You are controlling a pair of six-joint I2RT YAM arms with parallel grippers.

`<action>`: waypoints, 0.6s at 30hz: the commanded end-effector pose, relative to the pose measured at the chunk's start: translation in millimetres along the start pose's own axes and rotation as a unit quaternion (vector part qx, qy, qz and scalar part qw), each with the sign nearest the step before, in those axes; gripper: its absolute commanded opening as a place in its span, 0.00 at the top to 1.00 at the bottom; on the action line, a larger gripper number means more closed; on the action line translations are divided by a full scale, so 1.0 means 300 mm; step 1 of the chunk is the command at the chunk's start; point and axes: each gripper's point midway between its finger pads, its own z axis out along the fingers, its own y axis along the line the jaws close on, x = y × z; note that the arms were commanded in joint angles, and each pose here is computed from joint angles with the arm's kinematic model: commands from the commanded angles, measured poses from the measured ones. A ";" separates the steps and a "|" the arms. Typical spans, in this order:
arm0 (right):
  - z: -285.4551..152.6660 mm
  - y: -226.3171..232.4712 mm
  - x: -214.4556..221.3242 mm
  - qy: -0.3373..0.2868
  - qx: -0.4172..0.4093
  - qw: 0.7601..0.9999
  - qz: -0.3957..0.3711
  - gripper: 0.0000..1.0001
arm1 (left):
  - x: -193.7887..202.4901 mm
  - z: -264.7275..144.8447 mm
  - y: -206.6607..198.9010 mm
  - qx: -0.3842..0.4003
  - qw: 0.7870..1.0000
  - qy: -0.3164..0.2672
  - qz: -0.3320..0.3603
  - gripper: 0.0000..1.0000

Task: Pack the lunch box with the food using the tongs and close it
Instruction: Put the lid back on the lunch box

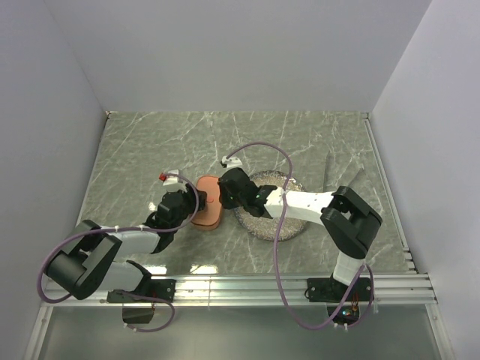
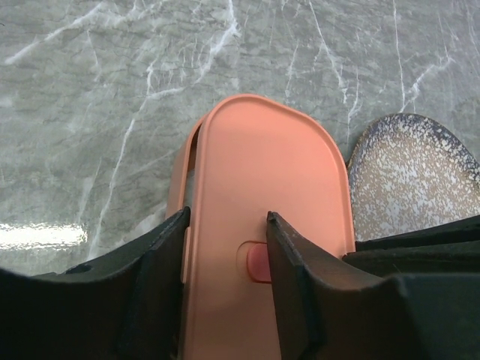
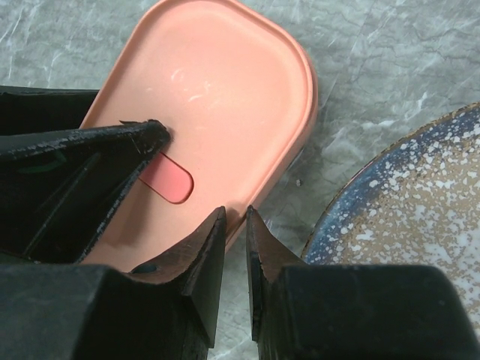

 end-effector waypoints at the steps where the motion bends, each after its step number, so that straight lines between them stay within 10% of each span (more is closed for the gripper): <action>1: -0.007 0.087 -0.076 -0.030 -0.038 0.999 -0.001 0.77 | 0.020 -0.009 0.011 -0.002 1.000 0.008 0.014 0.47; 18: -0.042 0.086 -0.102 -0.047 -0.041 0.998 0.002 0.64 | -0.035 -0.029 0.042 -0.031 0.999 -0.026 0.007 0.43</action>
